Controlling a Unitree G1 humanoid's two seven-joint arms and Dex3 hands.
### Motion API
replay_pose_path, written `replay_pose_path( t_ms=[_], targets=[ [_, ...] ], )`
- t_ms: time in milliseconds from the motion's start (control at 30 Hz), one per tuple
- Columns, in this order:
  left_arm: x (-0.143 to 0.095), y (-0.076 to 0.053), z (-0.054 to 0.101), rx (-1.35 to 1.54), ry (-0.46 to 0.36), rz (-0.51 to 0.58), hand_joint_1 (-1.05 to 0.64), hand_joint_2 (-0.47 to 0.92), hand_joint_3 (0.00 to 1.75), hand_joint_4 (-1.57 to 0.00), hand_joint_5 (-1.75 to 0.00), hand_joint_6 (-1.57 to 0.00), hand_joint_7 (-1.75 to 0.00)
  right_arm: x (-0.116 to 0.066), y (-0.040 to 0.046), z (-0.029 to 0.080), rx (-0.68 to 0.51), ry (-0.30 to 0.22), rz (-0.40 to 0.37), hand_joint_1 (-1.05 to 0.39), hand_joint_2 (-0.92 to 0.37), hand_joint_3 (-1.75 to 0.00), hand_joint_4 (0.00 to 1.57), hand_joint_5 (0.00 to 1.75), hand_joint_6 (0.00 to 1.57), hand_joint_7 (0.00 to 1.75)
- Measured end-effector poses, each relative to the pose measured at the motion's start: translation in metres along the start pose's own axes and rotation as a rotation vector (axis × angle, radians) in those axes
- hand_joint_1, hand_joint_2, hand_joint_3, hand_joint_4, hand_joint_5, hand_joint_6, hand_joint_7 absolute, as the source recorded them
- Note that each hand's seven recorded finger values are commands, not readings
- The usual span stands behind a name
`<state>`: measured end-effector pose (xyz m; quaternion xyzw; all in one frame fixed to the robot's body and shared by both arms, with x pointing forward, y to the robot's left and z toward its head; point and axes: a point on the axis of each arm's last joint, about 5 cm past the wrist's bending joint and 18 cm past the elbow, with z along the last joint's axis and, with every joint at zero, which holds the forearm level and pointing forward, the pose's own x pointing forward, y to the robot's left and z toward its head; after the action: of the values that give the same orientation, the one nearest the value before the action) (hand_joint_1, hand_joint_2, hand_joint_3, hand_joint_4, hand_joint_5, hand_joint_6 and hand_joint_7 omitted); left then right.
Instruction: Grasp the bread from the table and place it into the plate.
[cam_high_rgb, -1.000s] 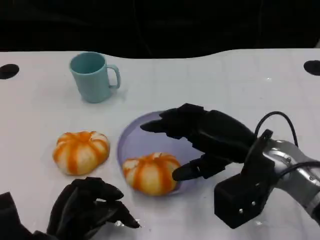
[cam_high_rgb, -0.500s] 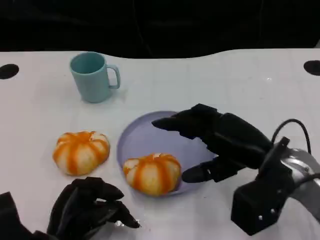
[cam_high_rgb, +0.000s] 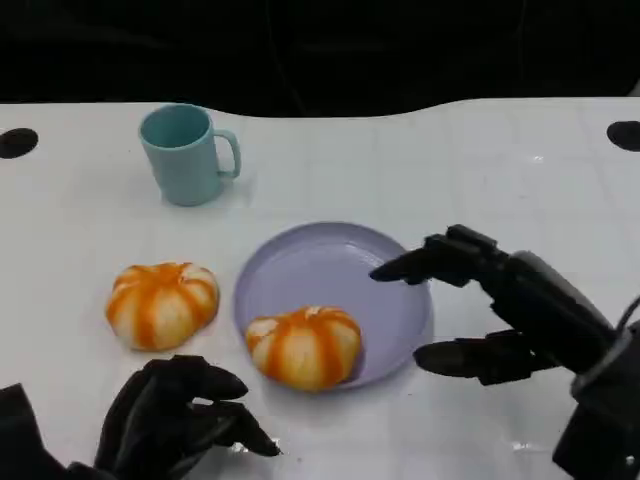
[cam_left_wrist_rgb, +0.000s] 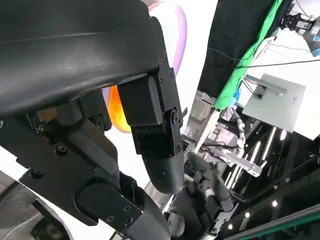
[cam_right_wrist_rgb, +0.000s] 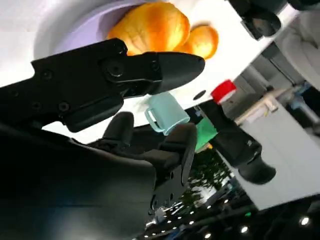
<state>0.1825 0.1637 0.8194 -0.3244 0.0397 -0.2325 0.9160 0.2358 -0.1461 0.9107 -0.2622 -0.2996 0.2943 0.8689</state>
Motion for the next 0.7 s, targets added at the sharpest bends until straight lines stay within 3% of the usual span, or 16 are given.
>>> replay_pose_path(
  t_ms=[200, 300, 500, 700],
  targets=[
    [0.000, -0.001, 0.000, 0.000, 0.000, -0.002, -0.94, 0.59, 0.01, -1.57, -0.45, -1.57, -0.18, -0.023, -0.0003, 0.001, 0.236, 0.057, -0.067, -0.57, -0.92, -0.40, 0.54, 1.74, 0.47, 1.48],
    [-0.001, -0.001, 0.000, 0.002, 0.000, -0.002, -0.97, 0.59, 0.01, -1.57, -0.46, -1.57, -0.19, -0.032, 0.0022, 0.002, 0.334, 0.093, -0.070, -0.56, -0.92, -0.43, 0.62, 1.75, 0.47, 1.54],
    [-0.003, -0.001, -0.001, 0.003, 0.000, 0.002, -0.97, 0.58, 0.00, -1.57, -0.46, -1.57, -0.19, -0.044, 0.0048, 0.010, 0.446, 0.140, -0.097, -0.54, -0.92, -0.45, 0.72, 1.75, 0.49, 1.65],
    [-0.003, -0.002, -0.002, 0.002, 0.000, 0.008, -0.97, 0.59, 0.00, -1.57, -0.46, -1.57, -0.19, -0.055, 0.0099, 0.015, 0.537, 0.219, -0.100, -0.55, -0.92, -0.50, 0.90, 1.75, 0.55, 1.74]
  ],
)
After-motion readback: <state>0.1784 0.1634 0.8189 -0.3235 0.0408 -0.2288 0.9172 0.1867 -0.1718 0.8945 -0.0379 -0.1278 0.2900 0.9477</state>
